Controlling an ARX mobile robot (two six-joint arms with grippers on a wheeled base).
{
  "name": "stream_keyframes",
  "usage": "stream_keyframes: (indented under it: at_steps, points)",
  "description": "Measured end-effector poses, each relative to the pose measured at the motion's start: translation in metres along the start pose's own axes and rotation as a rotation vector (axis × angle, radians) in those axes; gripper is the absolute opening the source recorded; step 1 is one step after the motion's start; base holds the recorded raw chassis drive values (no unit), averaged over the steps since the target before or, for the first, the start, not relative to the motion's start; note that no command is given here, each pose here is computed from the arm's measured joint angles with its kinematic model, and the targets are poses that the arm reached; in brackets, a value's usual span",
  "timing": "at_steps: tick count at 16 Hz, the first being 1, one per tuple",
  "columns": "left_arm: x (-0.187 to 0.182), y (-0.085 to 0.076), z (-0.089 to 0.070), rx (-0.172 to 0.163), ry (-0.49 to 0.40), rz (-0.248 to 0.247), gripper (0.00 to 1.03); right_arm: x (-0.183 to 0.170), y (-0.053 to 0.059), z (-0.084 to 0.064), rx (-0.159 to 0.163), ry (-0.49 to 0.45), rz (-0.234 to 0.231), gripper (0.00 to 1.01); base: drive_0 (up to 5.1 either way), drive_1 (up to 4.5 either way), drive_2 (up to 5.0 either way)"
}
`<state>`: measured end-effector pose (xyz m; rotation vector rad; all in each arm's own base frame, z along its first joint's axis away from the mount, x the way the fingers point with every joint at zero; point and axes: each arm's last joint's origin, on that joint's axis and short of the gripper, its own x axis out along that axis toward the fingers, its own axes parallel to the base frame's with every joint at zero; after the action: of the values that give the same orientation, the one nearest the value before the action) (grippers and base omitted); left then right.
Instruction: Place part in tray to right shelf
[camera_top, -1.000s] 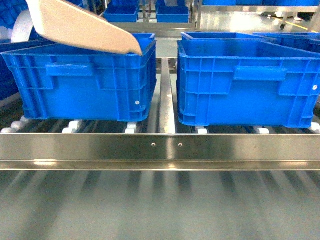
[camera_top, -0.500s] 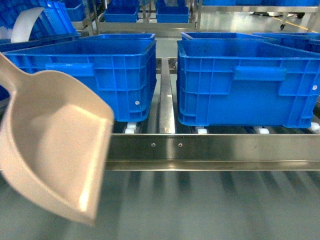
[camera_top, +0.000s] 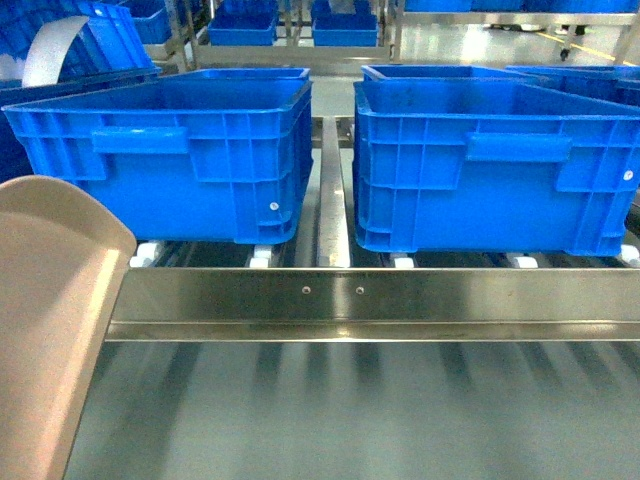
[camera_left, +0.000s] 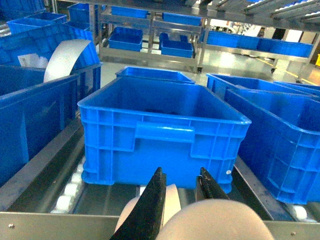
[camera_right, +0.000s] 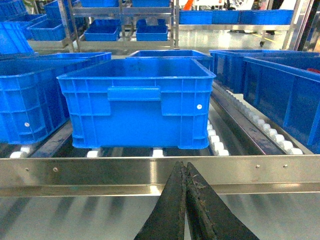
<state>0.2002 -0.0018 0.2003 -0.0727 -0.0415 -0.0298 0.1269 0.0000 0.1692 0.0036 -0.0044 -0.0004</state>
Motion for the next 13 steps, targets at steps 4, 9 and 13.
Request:
stream_keyframes:
  at_steps: [4, 9, 13]
  points:
    - [-0.027, 0.002, -0.02, 0.044, 0.066, 0.03, 0.14, -0.008, 0.0, 0.001, 0.0, -0.007, 0.0, 0.02, 0.0, 0.0, 0.0]
    - [-0.05, 0.002, -0.024, 0.054, 0.052, 0.031, 0.14, -0.015, 0.0, 0.001, 0.0, -0.008, 0.0, 0.02, 0.0, 0.0, 0.0]
    - [-0.061, 0.003, -0.034, 0.055, 0.062, 0.033, 0.14, -0.018, 0.0, 0.001, 0.0, -0.007, 0.0, 0.02, 0.0, 0.0, 0.0]
